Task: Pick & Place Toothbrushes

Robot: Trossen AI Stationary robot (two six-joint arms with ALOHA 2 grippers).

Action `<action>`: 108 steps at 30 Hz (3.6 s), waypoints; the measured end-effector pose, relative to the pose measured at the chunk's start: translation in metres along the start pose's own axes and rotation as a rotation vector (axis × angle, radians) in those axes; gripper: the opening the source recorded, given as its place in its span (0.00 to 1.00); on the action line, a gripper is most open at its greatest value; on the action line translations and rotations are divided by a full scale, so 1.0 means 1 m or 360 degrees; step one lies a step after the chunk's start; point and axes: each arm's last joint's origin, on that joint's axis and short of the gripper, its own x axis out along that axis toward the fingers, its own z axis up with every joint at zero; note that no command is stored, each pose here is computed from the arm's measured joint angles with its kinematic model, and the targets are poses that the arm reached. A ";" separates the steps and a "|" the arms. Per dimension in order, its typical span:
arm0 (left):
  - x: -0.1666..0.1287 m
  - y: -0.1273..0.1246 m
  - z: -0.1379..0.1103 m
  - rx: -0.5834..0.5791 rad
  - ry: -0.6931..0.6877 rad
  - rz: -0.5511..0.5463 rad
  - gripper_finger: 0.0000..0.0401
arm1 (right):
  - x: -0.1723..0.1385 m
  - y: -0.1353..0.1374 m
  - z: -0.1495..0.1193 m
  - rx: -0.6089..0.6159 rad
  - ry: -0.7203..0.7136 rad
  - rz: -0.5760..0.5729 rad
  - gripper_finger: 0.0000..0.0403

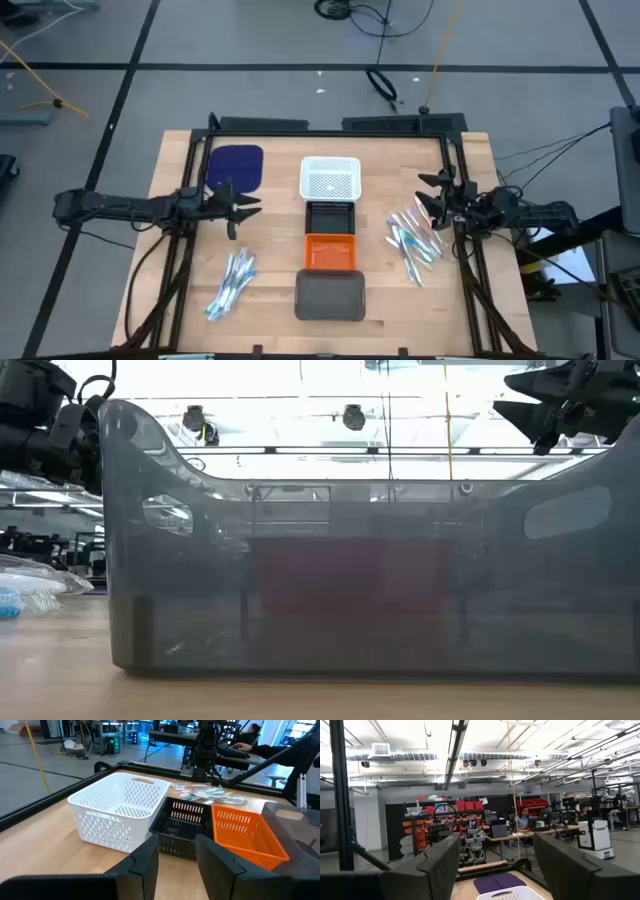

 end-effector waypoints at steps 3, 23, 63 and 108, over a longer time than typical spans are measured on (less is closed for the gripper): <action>0.000 0.000 0.000 0.0000 0.0001 0.0000 0.32 | 0.000 0.000 0.000 0.0000 0.0000 0.0000 0.60; 0.000 0.000 0.000 0.0000 0.0001 0.0000 0.32 | 0.000 0.000 0.000 0.0000 0.0000 0.0000 0.60; 0.000 0.000 0.000 0.0000 0.0000 0.0000 0.32 | 0.000 0.000 0.000 0.0000 0.0000 0.0000 0.60; -0.001 0.003 0.009 0.0029 -0.0169 0.0234 0.32 | -0.003 -0.005 -0.023 0.0435 0.1015 -0.0491 0.45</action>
